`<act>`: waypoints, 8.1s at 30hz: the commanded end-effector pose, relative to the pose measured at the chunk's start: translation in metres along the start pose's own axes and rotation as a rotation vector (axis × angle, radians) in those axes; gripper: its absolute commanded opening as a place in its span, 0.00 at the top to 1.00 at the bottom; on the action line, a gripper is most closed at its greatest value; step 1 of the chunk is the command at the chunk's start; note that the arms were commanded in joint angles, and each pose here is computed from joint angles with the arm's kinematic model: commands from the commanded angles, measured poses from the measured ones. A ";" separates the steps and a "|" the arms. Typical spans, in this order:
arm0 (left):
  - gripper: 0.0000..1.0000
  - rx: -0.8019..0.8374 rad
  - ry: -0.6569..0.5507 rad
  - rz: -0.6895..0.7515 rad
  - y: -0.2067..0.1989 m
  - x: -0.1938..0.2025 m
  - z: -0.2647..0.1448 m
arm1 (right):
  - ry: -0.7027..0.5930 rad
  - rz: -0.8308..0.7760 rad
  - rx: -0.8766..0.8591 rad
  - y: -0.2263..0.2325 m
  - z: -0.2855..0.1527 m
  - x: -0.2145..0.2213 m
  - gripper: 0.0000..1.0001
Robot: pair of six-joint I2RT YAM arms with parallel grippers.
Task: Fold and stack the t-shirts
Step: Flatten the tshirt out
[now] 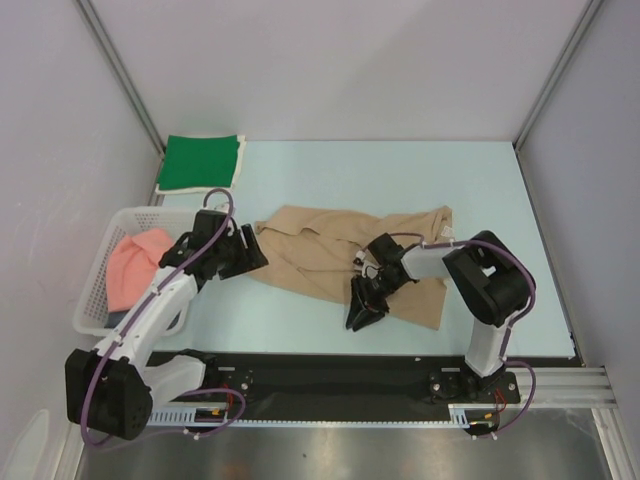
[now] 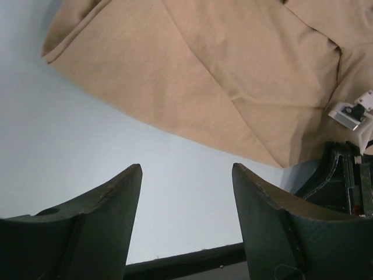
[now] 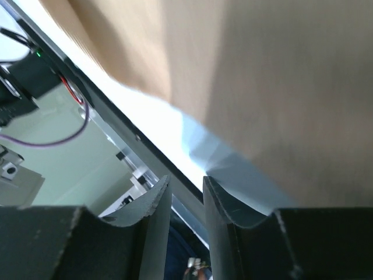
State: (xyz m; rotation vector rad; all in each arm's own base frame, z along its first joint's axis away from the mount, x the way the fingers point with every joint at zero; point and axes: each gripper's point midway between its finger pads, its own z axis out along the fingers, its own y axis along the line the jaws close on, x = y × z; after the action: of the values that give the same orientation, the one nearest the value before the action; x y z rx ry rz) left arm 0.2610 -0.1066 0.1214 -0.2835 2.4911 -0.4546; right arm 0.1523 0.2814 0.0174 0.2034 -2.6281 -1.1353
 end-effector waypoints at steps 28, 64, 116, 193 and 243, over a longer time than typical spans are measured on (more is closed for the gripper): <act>0.55 -0.405 0.133 0.056 0.027 -0.089 0.123 | -0.614 0.173 0.152 -0.031 -0.189 -0.024 0.44; 0.66 -0.463 0.117 0.057 0.033 -0.074 0.119 | -0.568 0.294 0.199 -0.072 -0.186 -0.008 0.44; 1.00 -0.268 -0.102 0.216 -0.010 -0.081 0.025 | -0.594 0.792 0.584 -0.169 -0.140 0.033 0.83; 1.00 -0.017 -0.571 0.493 -0.090 -0.279 0.183 | -1.788 -0.229 0.531 -0.025 -0.493 -0.273 1.00; 1.00 -0.292 -0.007 0.205 0.011 -0.161 0.143 | -1.088 0.526 0.521 -0.097 -0.332 -0.036 1.00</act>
State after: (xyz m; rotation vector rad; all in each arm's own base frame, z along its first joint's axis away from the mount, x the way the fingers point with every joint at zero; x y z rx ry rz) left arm 0.4642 -0.0993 0.0761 -0.1640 2.5829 -0.0932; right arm 0.2856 -0.0080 0.1522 -1.3122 -3.4087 -0.3198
